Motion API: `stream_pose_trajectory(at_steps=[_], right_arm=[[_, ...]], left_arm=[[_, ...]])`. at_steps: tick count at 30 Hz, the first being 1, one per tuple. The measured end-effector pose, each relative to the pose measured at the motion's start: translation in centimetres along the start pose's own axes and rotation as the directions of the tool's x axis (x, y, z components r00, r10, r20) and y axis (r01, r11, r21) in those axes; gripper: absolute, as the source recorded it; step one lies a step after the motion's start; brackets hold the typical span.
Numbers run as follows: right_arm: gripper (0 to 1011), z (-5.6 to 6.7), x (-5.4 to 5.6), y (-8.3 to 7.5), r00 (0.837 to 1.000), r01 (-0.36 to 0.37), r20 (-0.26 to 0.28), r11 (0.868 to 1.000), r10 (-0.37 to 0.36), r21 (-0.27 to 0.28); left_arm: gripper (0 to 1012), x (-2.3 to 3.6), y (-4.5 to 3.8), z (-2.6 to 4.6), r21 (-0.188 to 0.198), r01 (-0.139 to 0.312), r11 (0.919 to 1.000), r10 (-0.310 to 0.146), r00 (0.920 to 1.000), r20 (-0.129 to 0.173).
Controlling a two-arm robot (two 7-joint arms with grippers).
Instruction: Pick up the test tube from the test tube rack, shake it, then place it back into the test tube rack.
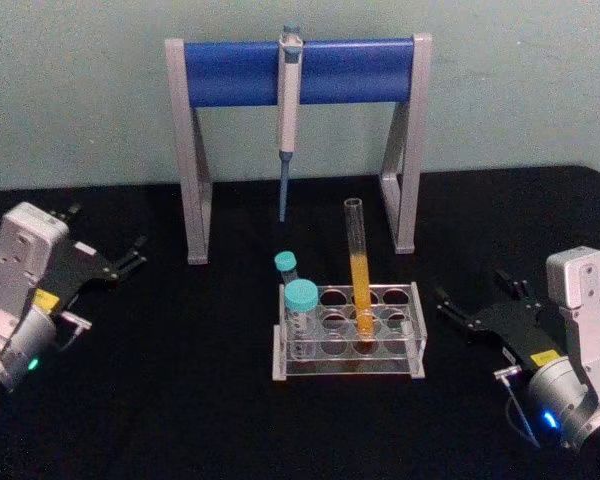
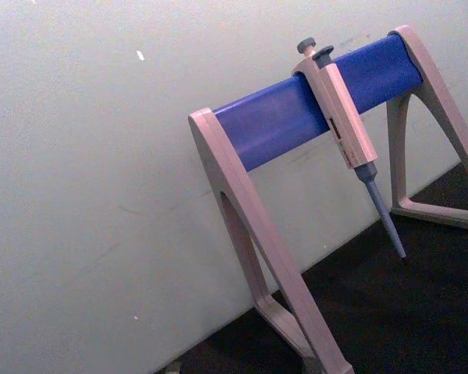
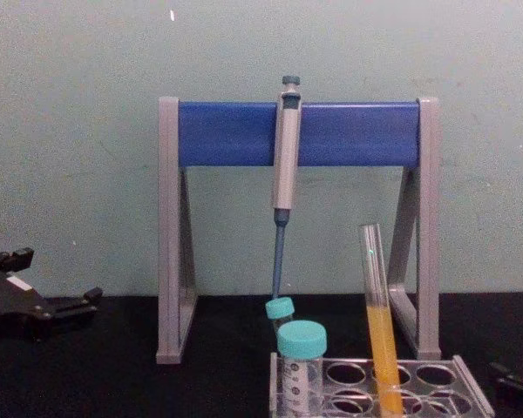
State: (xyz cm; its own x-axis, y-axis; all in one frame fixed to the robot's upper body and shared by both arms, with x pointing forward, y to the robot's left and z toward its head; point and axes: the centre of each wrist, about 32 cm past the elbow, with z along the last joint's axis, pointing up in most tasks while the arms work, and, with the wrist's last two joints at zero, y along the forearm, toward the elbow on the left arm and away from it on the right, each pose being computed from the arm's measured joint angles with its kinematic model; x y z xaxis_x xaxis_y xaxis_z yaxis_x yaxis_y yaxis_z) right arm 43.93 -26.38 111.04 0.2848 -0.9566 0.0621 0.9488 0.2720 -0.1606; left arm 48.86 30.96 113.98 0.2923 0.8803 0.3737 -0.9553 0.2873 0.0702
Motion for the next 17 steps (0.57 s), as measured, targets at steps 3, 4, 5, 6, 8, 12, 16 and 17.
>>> stream_pose_trajectory(at_steps=[3,4,5,6,8,12,16,17], right_arm=[[1000,0.01,0.01,0.00,1.000,0.000,0.000,1.000,0.000,0.001],[1000,0.01,0.01,0.00,1.000,0.000,0.000,1.000,0.000,0.001],[1000,0.01,0.01,0.00,1.000,0.000,0.000,1.000,0.000,0.001],[1000,0.01,0.01,0.00,1.000,0.000,0.000,1.000,0.000,0.001],[1000,0.02,0.01,0.00,1.000,0.000,0.000,1.000,0.000,0.001],[1000,0.02,0.01,-0.01,1.000,0.000,0.000,1.000,0.000,0.002],[1000,0.02,0.01,-0.01,1.000,0.000,-0.001,1.000,0.000,0.002],[1000,0.02,0.01,0.00,1.000,0.000,-0.001,1.000,0.000,0.002]], left_arm=[[1001,0.00,0.00,0.00,0.000,0.000,1.0000,0.000,1.0000,0.000],[1001,0.00,0.00,0.00,0.000,0.000,1.0000,0.000,1.0000,0.000],[1001,0.00,0.00,0.00,0.000,0.000,1.0000,0.000,1.0000,0.000],[1001,0.00,0.00,0.00,0.000,0.000,1.0000,0.000,1.0000,0.000],[1001,0.00,0.00,0.00,0.000,0.000,1.0000,0.000,1.0000,0.000],[1001,0.00,0.00,0.00,0.000,0.000,1.0000,0.000,1.0000,0.000],[1001,0.00,0.00,0.00,0.000,0.000,1.0000,0.000,1.0000,0.000],[1001,0.00,0.00,0.00,0.000,0.000,1.0000,0.000,1.0000,0.000]])
